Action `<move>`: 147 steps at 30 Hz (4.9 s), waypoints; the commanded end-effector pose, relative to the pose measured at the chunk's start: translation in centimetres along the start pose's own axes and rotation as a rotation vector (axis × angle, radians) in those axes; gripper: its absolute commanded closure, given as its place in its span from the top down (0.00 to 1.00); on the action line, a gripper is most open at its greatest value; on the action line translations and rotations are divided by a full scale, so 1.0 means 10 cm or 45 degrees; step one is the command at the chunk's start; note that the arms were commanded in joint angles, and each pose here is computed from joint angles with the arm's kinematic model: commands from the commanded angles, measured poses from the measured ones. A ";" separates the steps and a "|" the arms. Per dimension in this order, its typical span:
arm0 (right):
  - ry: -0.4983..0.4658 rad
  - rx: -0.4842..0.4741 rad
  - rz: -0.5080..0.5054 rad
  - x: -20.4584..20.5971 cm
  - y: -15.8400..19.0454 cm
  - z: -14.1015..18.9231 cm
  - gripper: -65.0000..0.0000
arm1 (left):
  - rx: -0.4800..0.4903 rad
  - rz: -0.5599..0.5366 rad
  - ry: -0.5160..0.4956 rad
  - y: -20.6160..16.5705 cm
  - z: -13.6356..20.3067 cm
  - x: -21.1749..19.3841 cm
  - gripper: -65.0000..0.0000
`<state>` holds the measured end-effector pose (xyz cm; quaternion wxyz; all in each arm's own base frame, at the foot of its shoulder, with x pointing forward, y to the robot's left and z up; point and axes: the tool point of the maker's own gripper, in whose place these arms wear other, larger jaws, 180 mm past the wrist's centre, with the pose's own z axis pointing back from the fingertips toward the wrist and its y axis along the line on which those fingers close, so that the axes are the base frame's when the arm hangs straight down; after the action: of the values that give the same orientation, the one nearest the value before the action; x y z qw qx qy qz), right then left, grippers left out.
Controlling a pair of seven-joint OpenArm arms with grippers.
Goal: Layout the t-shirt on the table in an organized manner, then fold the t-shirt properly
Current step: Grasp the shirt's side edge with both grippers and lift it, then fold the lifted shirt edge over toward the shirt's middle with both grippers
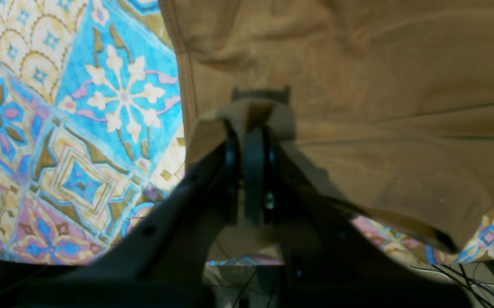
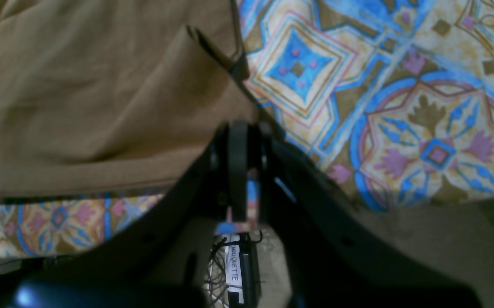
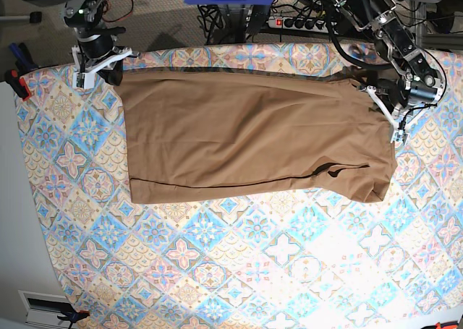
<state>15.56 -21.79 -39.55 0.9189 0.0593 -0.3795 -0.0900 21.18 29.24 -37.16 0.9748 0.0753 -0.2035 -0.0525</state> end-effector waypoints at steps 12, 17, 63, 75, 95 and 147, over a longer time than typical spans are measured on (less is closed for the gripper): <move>-0.172 0.116 0.057 0.43 0.34 -0.10 0.00 | 0.031 -0.007 -0.034 0.07 0.05 0.08 0.00; -0.213 0.144 0.064 0.48 0.42 -0.11 0.00 | 0.032 -0.007 -0.031 0.07 0.05 0.07 0.00; -0.353 0.159 -0.038 1.09 0.42 -0.59 0.00 | 0.024 0.060 -0.057 0.14 -0.12 0.44 0.00; -0.333 0.170 -0.047 1.13 0.35 -0.75 0.00 | 0.023 0.061 -0.113 0.13 -0.13 0.51 0.00; -0.231 0.302 -0.004 1.00 0.68 -1.03 0.00 | 0.017 0.062 -0.115 0.11 -0.14 0.50 0.00; -0.235 0.120 -0.118 0.88 0.08 -0.90 0.00 | 0.018 0.055 -0.074 0.10 -0.17 0.35 0.00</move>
<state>27.42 -22.01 -40.85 0.8811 0.1144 -0.4422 -0.1229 24.11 29.42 -38.39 0.9747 0.0650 -0.2116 -0.0311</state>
